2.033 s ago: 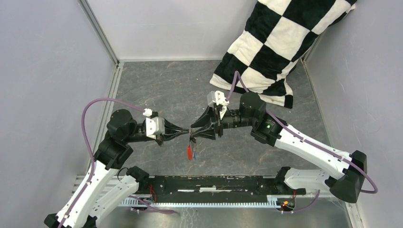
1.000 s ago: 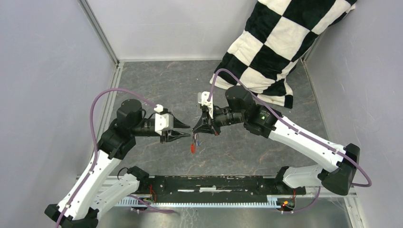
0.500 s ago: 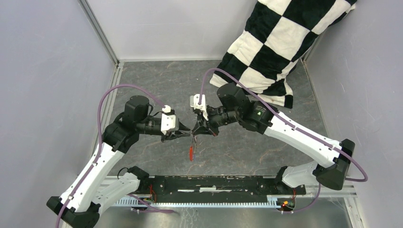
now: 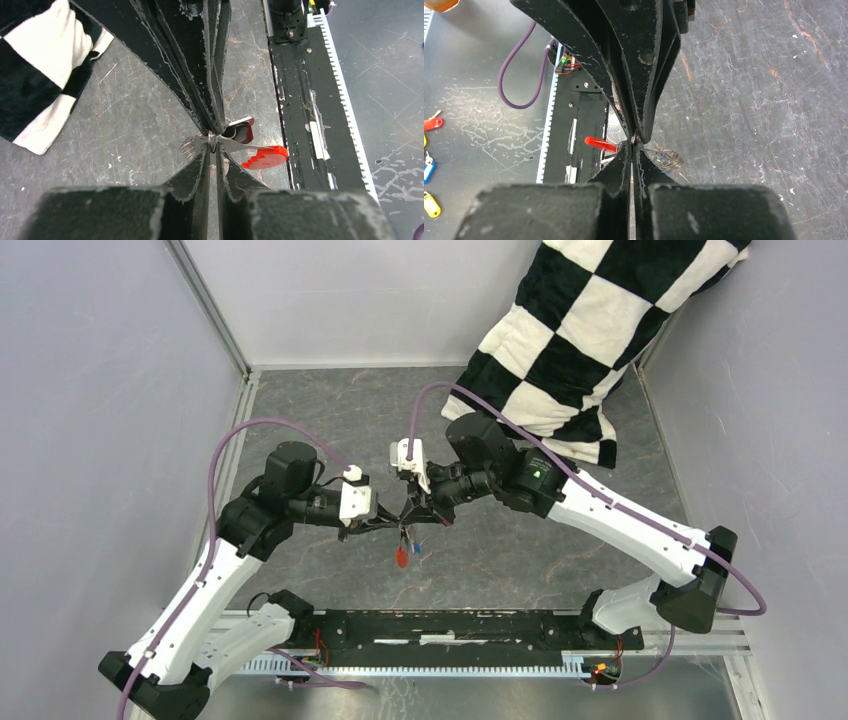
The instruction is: Put the keys on the keyring
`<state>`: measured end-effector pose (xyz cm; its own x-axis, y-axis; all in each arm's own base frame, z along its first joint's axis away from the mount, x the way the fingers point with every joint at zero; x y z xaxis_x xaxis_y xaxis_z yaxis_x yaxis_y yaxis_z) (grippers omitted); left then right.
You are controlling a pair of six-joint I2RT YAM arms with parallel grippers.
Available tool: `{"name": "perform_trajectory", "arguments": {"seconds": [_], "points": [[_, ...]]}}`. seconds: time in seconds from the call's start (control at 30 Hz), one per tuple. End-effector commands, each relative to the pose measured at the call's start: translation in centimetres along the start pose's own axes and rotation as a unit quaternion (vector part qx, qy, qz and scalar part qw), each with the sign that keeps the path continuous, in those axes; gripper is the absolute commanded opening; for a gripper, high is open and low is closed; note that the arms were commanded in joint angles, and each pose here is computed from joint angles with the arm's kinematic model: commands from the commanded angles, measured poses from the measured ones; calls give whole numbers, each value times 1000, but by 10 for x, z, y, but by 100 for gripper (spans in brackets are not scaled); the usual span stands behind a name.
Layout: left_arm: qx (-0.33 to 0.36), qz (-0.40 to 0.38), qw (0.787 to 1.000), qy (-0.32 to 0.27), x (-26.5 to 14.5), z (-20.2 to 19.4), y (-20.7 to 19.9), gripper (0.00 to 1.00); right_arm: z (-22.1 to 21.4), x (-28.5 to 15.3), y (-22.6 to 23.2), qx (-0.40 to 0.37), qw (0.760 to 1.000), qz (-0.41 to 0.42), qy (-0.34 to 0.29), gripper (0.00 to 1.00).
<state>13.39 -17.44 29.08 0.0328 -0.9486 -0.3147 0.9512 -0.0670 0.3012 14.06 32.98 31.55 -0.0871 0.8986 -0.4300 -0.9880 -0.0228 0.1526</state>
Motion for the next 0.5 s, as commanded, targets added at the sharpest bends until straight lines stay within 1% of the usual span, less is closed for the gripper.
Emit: {"name": "perform_trajectory", "arguments": {"seconds": [0.0,0.07,0.13,0.3,0.37,0.47], "points": [[37,1,999,-3,-3,9,5,14,22,-2,4,-25,999,6,-22,1],[33,0,999,-4,-3,10,6,15,23,0,5,-26,1000,7,-17,1],[27,-2,1000,-5,-2,12,7,19,23,2,4,-26,1000,5,-9,1],[28,-6,1000,-3,-2,12,6,20,21,4,3,-26,1000,2,6,1],[26,-15,1000,5,-3,9,3,16,20,4,3,-26,1000,1,10,1],[37,-22,999,12,-5,7,1,3,20,4,2,-27,1000,0,13,1]]}}
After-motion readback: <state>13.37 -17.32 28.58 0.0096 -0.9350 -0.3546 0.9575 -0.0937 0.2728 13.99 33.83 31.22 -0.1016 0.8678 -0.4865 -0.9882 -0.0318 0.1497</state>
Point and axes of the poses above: each gripper's point midway between its finger pads, its own x axis out along the fingers, its own y axis along the line the jaws close on, z = x × y, the point moved 5 cm from there along -x, back along the fingers, and after that the axes turned 6 degrees about x, right-handed, at the moved point
